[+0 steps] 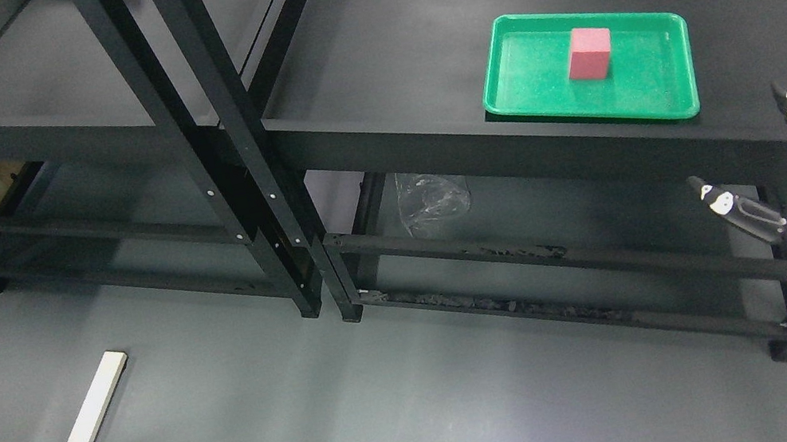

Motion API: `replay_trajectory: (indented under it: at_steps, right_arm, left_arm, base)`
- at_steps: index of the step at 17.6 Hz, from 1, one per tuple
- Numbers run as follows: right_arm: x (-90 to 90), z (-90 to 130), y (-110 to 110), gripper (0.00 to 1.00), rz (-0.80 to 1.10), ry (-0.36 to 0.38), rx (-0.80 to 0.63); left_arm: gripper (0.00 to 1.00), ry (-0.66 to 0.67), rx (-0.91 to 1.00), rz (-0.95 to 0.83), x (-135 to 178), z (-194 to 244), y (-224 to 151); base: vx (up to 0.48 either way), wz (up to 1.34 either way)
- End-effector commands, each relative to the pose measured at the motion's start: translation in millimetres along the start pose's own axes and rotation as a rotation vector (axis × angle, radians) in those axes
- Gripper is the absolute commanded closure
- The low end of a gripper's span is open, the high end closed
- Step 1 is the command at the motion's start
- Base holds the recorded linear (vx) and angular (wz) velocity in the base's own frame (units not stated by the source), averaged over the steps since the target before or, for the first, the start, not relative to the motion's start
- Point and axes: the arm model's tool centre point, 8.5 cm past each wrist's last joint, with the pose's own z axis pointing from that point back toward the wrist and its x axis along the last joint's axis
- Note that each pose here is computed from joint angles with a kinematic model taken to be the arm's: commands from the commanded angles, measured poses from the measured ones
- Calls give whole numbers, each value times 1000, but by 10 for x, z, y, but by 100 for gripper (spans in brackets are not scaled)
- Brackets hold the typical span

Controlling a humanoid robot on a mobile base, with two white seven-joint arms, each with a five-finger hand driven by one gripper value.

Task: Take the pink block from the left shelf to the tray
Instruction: 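Drive toward the shelf holding the green tray, right hand raised, then lower the right hand onto the pink cube in the green tray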

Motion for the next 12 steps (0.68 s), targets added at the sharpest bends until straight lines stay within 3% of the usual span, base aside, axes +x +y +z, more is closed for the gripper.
replay_trajectory:
  at_steps: [1, 4, 8, 12]
  right_arm:
    - [4, -3, -13, 0, 15, 0, 17]
    - [-37, 34, 35, 0, 30, 18, 84]
    - [-155, 21, 99, 0, 129, 124, 172]
    - [-215, 17, 65, 0, 199, 140, 199]
  left_arm:
    - [0, 9, 17, -4, -53, 16, 115]
    - [0, 9, 17, -4, -53, 16, 115]
    - [0, 9, 17, -4, -53, 16, 115]
    - [0, 9, 17, -4, -53, 16, 115]
  base:
    - [294, 95]
    - [310, 73]
    - [276, 54]
    - [250, 48]
